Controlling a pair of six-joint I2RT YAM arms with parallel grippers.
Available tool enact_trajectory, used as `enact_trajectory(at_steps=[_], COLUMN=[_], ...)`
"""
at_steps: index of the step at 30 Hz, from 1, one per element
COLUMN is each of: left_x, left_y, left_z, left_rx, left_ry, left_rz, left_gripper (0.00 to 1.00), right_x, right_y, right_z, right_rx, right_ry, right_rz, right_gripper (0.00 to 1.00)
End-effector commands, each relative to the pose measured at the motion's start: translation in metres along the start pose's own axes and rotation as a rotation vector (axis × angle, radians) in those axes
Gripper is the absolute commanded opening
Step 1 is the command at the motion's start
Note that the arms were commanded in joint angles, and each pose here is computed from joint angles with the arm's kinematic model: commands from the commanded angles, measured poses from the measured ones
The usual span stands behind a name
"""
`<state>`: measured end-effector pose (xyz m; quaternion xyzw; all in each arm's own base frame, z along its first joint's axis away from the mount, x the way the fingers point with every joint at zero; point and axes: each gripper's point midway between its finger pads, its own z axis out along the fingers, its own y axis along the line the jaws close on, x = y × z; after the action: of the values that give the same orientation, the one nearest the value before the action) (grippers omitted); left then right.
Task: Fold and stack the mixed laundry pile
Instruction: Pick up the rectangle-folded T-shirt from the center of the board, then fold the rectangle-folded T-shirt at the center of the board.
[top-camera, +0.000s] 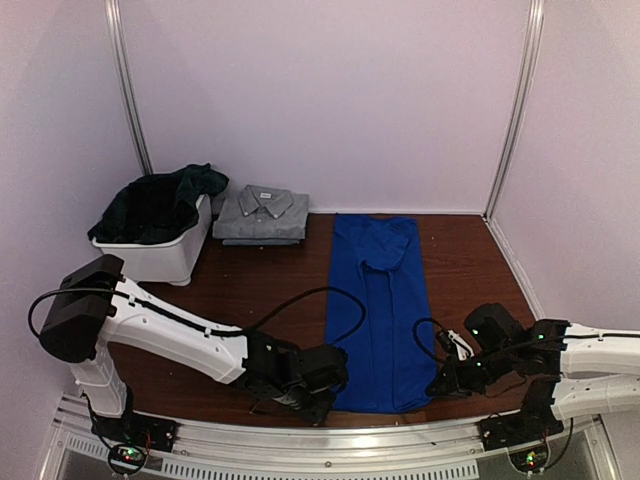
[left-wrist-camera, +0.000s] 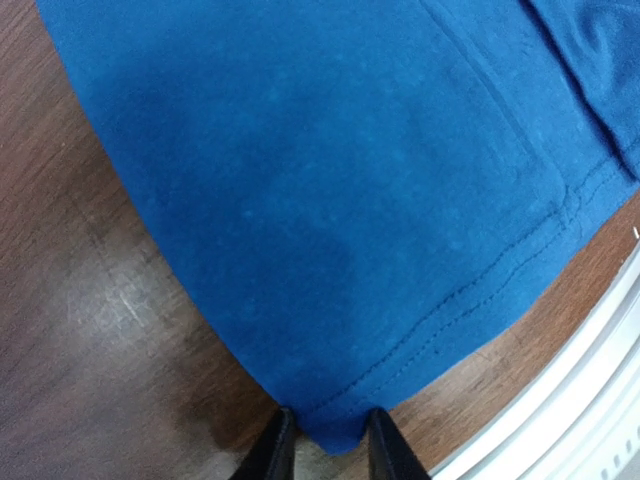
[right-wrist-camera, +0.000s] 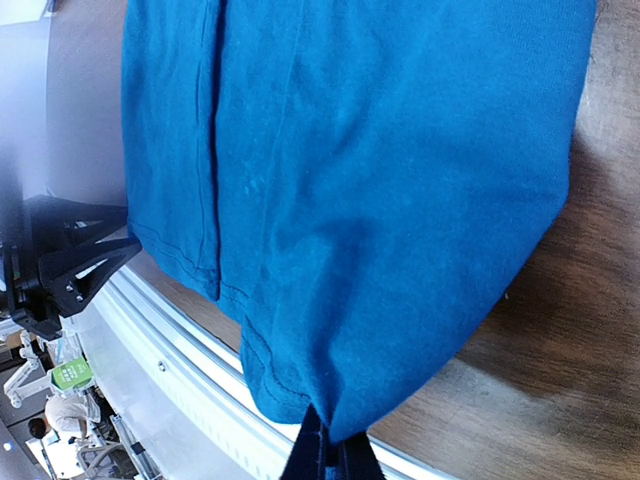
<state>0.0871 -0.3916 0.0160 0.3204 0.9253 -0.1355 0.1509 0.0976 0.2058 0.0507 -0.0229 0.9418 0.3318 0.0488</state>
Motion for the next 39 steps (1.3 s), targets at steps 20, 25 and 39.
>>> enact_trajectory(at_steps=[20,25,39], left_x=[-0.064,-0.102,-0.237], left_y=[0.019,0.042,0.104], left_z=[-0.047,-0.054,-0.047], left_rx=[0.046,0.047,0.010], left_ry=[-0.157,-0.230,-0.389], left_rz=[0.005,-0.011,0.004], left_gripper=[0.00,0.00,0.00], right_x=[-0.061,-0.100,-0.235], right_y=[0.041,0.053,0.030], right_z=[-0.024,-0.032,-0.055], right_rx=[0.006,0.024,0.054], right_ry=[-0.220,-0.308,-0.478], right_rz=[-0.125,-0.158,-0.170], right_gripper=[0.00,0.00,0.00])
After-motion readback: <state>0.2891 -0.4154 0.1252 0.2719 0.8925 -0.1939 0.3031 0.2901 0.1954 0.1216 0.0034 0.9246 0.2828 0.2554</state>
